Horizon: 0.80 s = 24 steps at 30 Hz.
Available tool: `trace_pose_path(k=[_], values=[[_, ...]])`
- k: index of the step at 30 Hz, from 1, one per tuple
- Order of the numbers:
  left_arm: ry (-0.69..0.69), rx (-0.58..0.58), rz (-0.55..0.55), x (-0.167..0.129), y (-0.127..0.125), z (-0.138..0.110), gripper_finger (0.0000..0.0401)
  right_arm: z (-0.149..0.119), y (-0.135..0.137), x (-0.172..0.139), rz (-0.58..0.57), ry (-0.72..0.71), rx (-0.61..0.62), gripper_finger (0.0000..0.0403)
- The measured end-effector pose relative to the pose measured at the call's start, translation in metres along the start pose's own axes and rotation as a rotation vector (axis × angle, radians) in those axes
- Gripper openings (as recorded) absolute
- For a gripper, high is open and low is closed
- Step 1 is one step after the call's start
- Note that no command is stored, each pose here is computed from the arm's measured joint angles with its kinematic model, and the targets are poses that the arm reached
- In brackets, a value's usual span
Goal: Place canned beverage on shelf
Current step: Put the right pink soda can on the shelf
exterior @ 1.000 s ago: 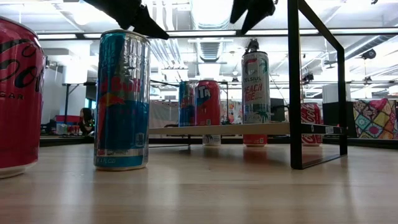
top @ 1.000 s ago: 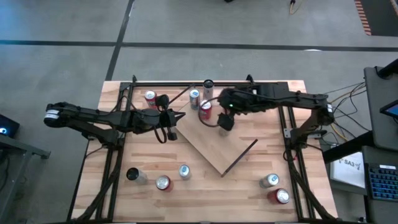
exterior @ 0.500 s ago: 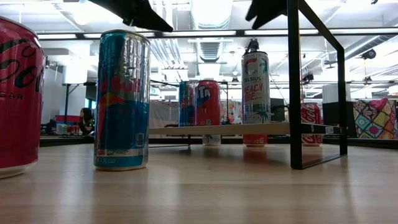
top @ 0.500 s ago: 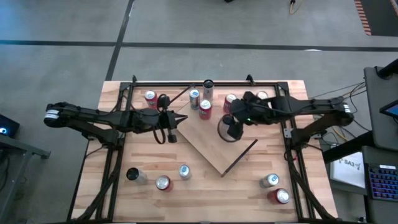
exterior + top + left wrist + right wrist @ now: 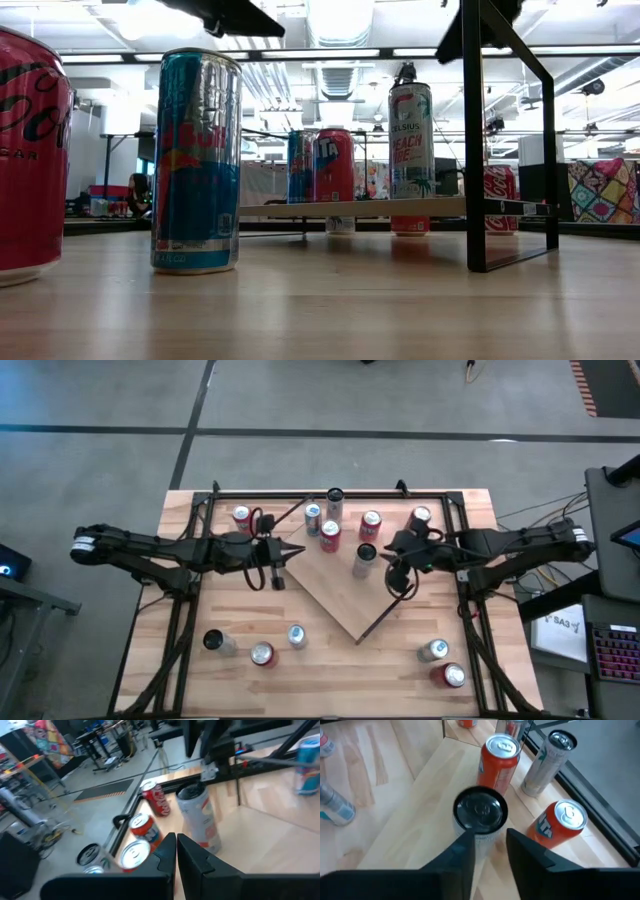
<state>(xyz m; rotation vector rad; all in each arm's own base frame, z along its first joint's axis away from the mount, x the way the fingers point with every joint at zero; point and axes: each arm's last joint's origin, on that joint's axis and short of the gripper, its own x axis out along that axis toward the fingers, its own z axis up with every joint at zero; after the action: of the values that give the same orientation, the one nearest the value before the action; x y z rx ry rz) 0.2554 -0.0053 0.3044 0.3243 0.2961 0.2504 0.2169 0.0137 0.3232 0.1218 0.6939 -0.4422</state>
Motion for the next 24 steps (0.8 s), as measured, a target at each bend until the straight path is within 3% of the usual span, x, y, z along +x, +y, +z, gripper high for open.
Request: trace_pose_path(k=[8, 17, 24], values=[[-0.017, -0.011, -0.02, 0.015, -0.007, -0.003, 0.0, -0.033, -0.005, 0.014, 0.023, -0.048, 0.007, 0.0014], [-0.028, -0.012, -0.016, 0.029, -0.013, -0.004, 0.0, -0.061, -0.003, 0.038, 0.003, 0.002, 0.03, 0.0009], [-0.022, -0.01, -0.014, 0.034, -0.015, -0.007, 0.0, -0.063, 0.001, 0.048, 0.007, -0.01, 0.033, 0.0009]])
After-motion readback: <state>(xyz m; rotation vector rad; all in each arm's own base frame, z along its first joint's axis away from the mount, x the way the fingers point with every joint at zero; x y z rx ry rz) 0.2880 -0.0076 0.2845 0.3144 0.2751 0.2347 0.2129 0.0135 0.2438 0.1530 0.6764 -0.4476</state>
